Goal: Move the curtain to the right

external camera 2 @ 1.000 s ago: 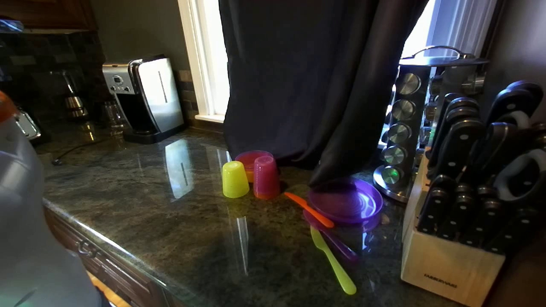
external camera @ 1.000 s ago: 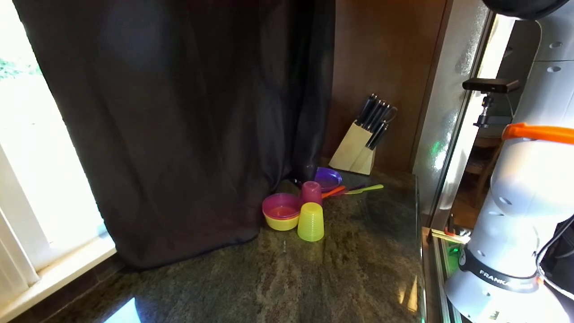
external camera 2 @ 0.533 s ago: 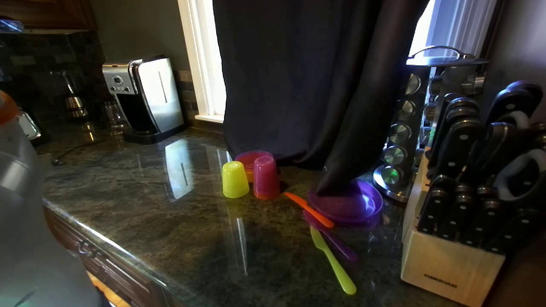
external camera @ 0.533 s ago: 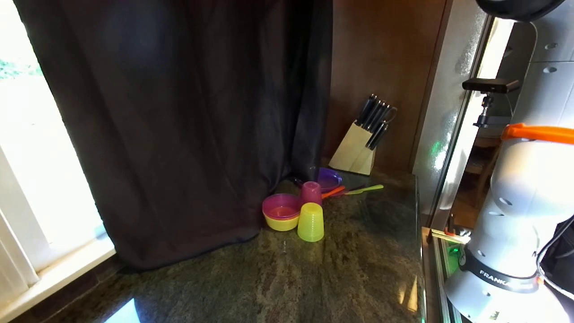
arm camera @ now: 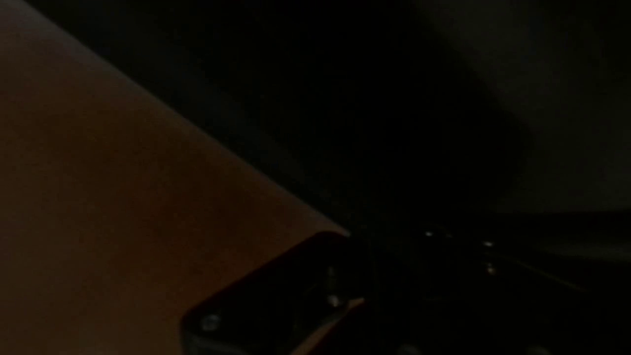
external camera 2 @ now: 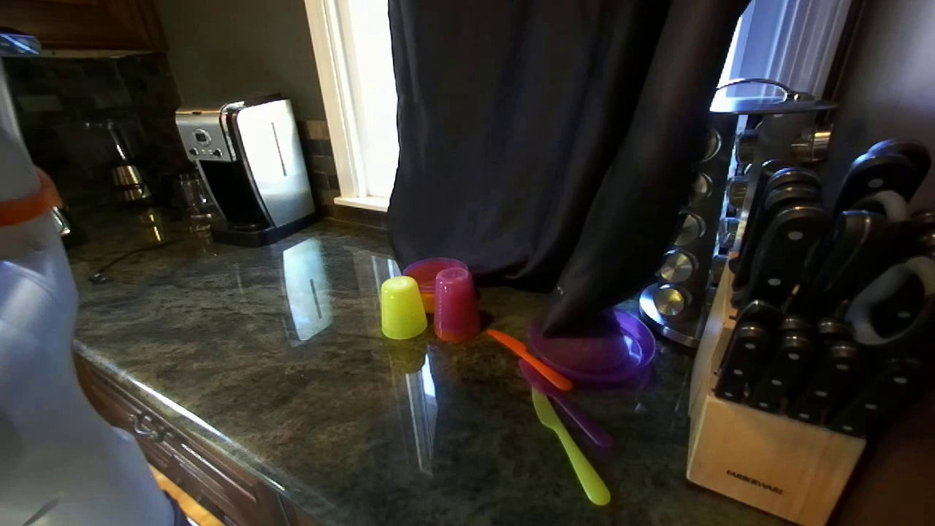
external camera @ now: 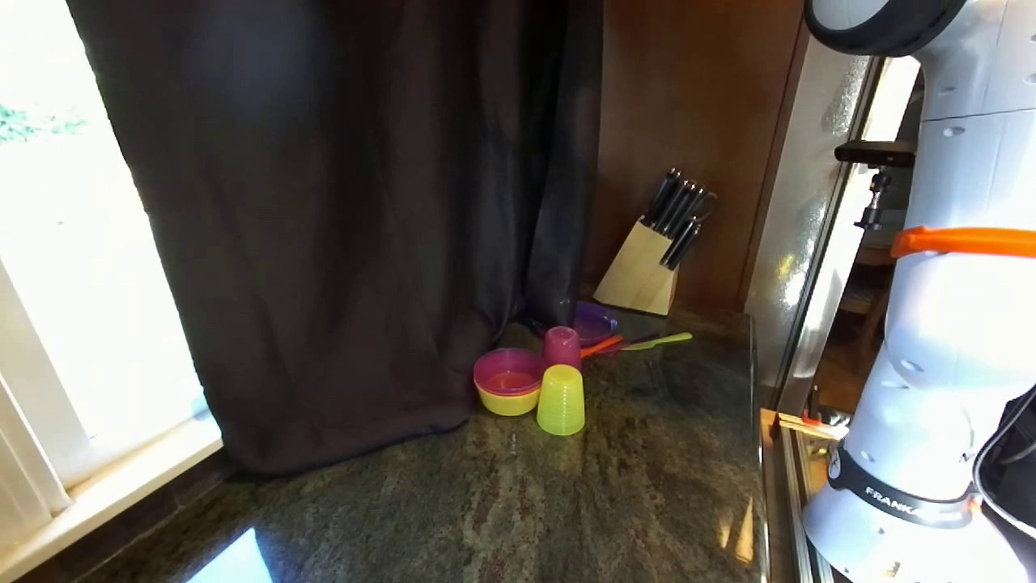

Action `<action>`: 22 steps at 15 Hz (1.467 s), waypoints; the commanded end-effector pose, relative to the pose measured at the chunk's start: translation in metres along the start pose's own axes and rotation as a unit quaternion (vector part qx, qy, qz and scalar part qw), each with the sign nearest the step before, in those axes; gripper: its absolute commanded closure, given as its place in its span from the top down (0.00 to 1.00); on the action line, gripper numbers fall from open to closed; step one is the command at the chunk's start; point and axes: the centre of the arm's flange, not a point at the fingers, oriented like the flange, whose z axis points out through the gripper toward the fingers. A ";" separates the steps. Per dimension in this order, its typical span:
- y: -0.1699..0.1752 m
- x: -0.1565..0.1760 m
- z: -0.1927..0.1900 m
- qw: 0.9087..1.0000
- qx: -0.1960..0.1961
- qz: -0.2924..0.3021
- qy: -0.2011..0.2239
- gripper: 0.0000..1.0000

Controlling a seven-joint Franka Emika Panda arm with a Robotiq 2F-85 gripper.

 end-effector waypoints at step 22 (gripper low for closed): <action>0.024 0.029 -0.061 0.941 -0.102 -0.263 -0.185 1.00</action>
